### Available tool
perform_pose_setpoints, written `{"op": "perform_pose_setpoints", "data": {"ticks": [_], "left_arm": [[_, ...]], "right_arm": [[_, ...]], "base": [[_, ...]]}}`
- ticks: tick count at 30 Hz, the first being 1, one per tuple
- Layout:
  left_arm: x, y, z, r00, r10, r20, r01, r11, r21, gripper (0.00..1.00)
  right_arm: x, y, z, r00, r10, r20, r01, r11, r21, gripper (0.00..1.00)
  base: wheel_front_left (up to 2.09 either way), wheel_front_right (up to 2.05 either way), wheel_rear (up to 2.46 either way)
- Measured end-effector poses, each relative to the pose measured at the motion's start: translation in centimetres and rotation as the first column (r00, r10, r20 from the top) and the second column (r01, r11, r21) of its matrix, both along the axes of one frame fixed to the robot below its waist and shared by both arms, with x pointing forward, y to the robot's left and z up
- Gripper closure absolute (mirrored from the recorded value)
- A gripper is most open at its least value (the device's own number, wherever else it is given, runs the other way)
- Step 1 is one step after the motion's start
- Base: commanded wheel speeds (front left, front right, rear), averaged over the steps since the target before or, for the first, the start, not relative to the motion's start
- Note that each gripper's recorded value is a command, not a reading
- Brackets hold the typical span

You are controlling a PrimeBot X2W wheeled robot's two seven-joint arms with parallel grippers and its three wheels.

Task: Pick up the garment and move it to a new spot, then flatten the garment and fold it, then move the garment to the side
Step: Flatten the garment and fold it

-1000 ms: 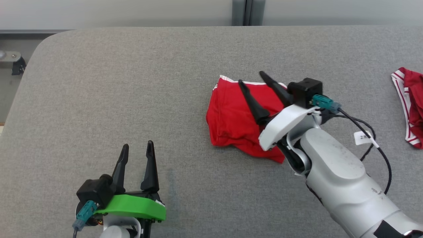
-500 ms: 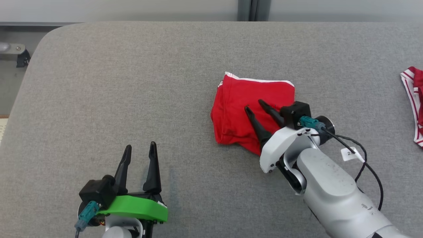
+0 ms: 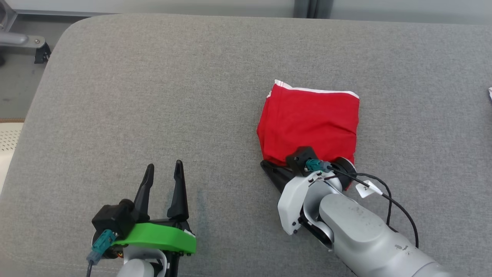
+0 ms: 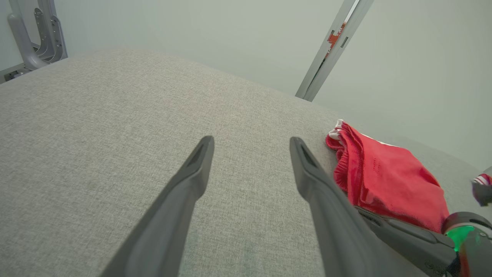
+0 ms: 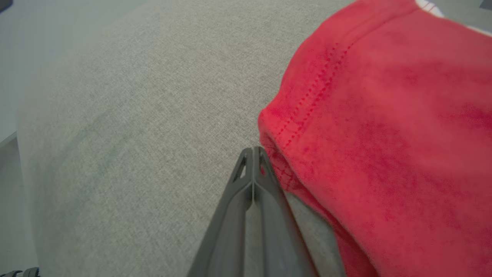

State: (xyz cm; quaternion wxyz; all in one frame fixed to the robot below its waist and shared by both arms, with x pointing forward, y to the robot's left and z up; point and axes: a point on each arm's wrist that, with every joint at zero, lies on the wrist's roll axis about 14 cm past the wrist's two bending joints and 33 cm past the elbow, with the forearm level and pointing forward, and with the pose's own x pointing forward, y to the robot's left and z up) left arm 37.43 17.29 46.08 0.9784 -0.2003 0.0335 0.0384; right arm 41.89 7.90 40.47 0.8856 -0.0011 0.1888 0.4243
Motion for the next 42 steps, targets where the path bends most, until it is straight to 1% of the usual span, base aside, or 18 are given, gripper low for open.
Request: {"op": "perform_pose_setpoints", "data": {"ticks": [3, 9, 11, 12, 13, 14, 17, 22, 24, 30, 31, 35, 38, 42], "left_arm": [[0.1, 0.2, 0.0, 1.000, 0.007, -0.002, -0.007, 1.000, 0.001, 0.00], [0.6, 0.0, 0.2, 1.000, 0.000, 0.010, 0.000, 1.000, 0.003, 0.00], [0.8, -0.3, 0.5, 1.000, -0.009, 0.019, 0.008, 1.000, 0.008, 0.00], [1.0, -0.4, 0.6, 1.000, -0.014, 0.024, 0.013, 1.000, 0.011, 0.00], [1.1, -0.5, 0.8, 0.999, -0.019, 0.030, 0.018, 1.000, 0.014, 0.00], [1.2, -0.7, 1.0, 0.999, -0.028, 0.037, 0.028, 0.999, 0.019, 0.00], [1.7, -1.1, 1.7, 0.997, -0.048, 0.062, 0.046, 0.998, 0.043, 0.00], [2.5, -1.9, 2.9, 0.991, -0.081, 0.102, 0.075, 0.995, 0.062, 0.00], [2.5, -2.1, 3.2, 0.990, -0.092, 0.110, 0.084, 0.994, 0.070, 0.00], [2.3, -2.8, 3.7, 0.986, -0.116, 0.121, 0.102, 0.988, 0.112, 0.00], [1.9, -2.8, 3.5, 0.987, -0.116, 0.114, 0.102, 0.988, 0.114, 0.00], [0.8, -2.9, 3.0, 0.989, -0.114, 0.097, 0.103, 0.988, 0.113, 0.00], [0.2, -2.8, 2.8, 0.990, -0.109, 0.092, 0.098, 0.989, 0.113, 0.00], [-0.5, -2.7, 2.8, 0.990, -0.105, 0.090, 0.094, 0.989, 0.114, 0.00]], "right_arm": [[-0.4, 0.4, 0.0, 1.000, 0.023, 0.004, -0.023, 1.000, 0.003, 1.00], [0.7, 0.4, 2.8, 0.997, -0.005, 0.080, -0.002, 0.996, 0.088, 1.00], [1.3, -0.2, 4.0, 0.994, -0.036, 0.106, 0.023, 0.992, 0.122, 0.62], [1.7, -0.7, 4.8, 0.991, -0.056, 0.120, 0.039, 0.989, 0.139, 0.46], [2.1, -1.1, 5.4, 0.989, -0.075, 0.131, 0.055, 0.987, 0.154, 0.11], [2.7, -1.8, 6.3, 0.983, -0.106, 0.148, 0.078, 0.981, 0.179, 0.00], [4.1, -4.4, 9.1, 0.958, -0.204, 0.203, 0.151, 0.957, 0.248, 0.00], [4.2, -9.9, 10.3, 0.898, -0.373, 0.235, 0.299, 0.907, 0.298, 0.00], [3.7, -11.7, 10.3, 0.874, -0.421, 0.242, 0.345, 0.889, 0.301, 0.00], [1.5, -16.7, 10.3, 0.791, -0.562, 0.244, 0.480, 0.816, 0.324, 0.00], [0.5, -18.1, 10.2, 0.762, -0.603, 0.236, 0.520, 0.787, 0.331, 0.00], [-1.0, -20.2, 10.5, 0.712, -0.655, 0.252, 0.570, 0.750, 0.336, 0.00], [-2.0, -21.0, 10.8, 0.691, -0.671, 0.269, 0.587, 0.738, 0.333, 0.00], [-2.9, -21.5, 11.0, 0.676, -0.684, 0.274, 0.598, 0.726, 0.338, 0.00]], "base": [[0.00, 0.00, 0.00], [0.00, 0.00, 0.00], [0.00, 0.00, 0.00], [0.00, 0.00, 0.00], [0.00, 0.00, 0.00], [0.00, 0.00, 0.00], [0.00, 0.00, 0.00], [0.00, 0.00, 0.00], [0.00, 0.00, 0.00], [0.00, 0.00, 0.00], [0.00, 0.00, 0.00], [0.00, 0.00, 0.00], [0.00, 0.00, 0.00], [0.00, 0.00, 0.00]]}}
